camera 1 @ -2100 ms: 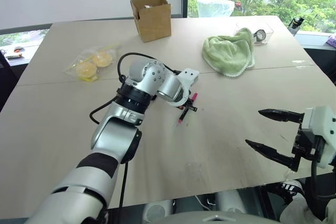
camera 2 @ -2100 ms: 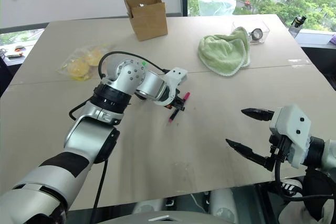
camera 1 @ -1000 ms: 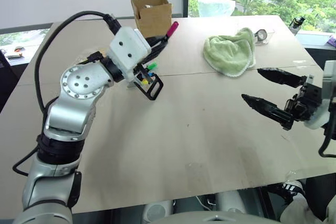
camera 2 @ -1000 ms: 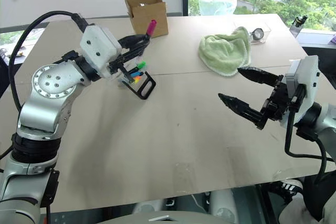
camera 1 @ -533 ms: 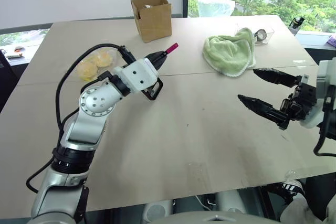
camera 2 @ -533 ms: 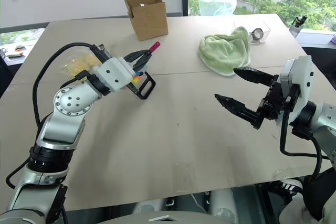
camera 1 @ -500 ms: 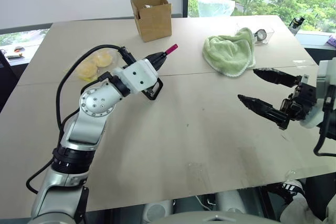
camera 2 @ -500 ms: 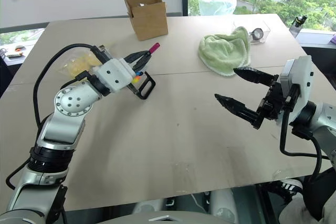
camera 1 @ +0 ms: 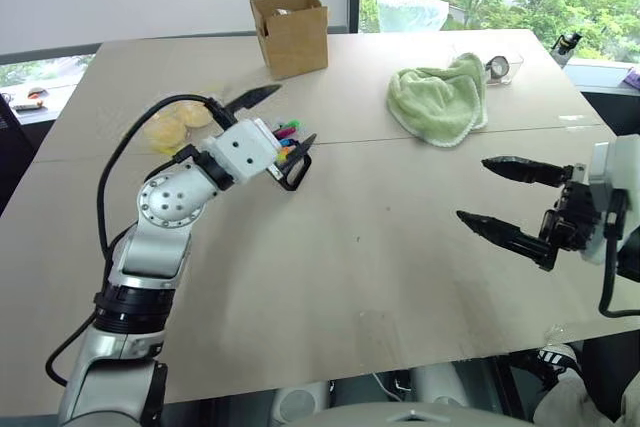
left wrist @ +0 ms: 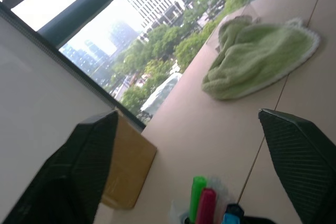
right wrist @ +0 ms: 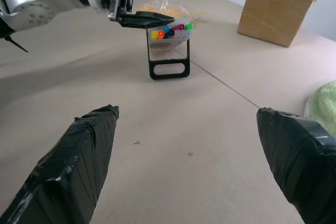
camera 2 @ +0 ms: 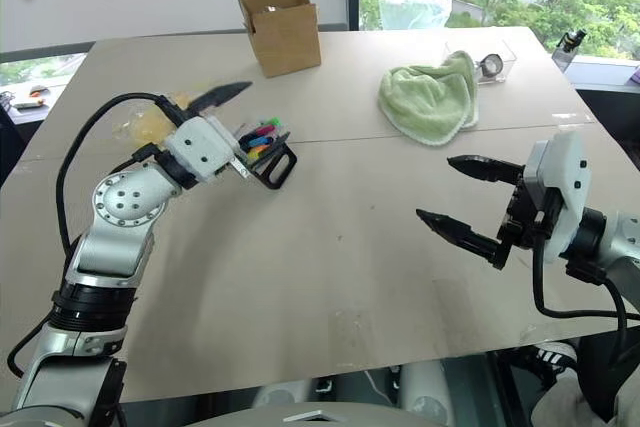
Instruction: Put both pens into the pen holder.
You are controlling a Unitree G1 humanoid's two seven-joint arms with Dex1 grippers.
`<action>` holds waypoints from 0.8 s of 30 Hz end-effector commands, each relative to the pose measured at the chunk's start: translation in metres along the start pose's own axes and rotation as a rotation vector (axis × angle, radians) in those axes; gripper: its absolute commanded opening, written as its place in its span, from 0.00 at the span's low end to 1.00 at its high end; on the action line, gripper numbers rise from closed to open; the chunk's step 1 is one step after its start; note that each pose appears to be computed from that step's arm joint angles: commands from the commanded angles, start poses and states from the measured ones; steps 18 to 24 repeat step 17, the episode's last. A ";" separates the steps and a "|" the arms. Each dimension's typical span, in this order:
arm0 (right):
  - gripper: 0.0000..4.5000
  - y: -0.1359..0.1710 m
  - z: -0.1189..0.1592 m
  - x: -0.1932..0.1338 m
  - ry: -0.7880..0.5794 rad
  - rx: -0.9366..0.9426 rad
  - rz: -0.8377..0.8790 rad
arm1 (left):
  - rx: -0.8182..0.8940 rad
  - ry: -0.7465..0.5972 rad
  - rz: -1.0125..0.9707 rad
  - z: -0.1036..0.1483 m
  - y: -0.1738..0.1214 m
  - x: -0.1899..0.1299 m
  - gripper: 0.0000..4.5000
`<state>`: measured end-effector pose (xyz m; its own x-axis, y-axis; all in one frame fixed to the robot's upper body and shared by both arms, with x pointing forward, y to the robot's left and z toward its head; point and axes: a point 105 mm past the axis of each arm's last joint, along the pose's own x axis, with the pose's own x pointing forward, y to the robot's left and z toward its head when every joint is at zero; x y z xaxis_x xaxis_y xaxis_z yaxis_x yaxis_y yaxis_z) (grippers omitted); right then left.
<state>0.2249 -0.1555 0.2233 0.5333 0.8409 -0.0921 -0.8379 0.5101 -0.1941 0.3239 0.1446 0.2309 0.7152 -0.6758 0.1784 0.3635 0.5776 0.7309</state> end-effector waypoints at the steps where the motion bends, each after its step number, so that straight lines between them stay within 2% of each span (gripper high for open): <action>1: 1.00 -0.006 0.004 -0.005 0.002 -0.053 -0.034 | -0.278 -0.077 -0.014 0.026 -0.003 -0.007 1.00; 4: 1.00 -0.008 -0.013 -0.004 0.065 -0.040 -0.063 | -0.534 -0.032 -0.162 0.029 -0.031 -0.026 1.00; 9: 1.00 -0.009 -0.044 -0.023 0.159 0.030 -0.132 | -0.715 0.178 -0.198 0.002 -0.059 -0.072 1.00; 11: 1.00 -0.009 -0.058 -0.041 0.217 0.055 -0.180 | -0.735 0.267 -0.165 -0.013 -0.062 -0.095 1.00; 14: 1.00 -0.008 -0.071 -0.062 0.274 0.076 -0.229 | -0.746 0.345 -0.131 -0.023 -0.065 -0.118 1.00; 24: 1.00 -0.005 -0.075 -0.070 0.290 0.082 -0.239 | -0.749 0.370 -0.126 -0.025 -0.069 -0.127 1.00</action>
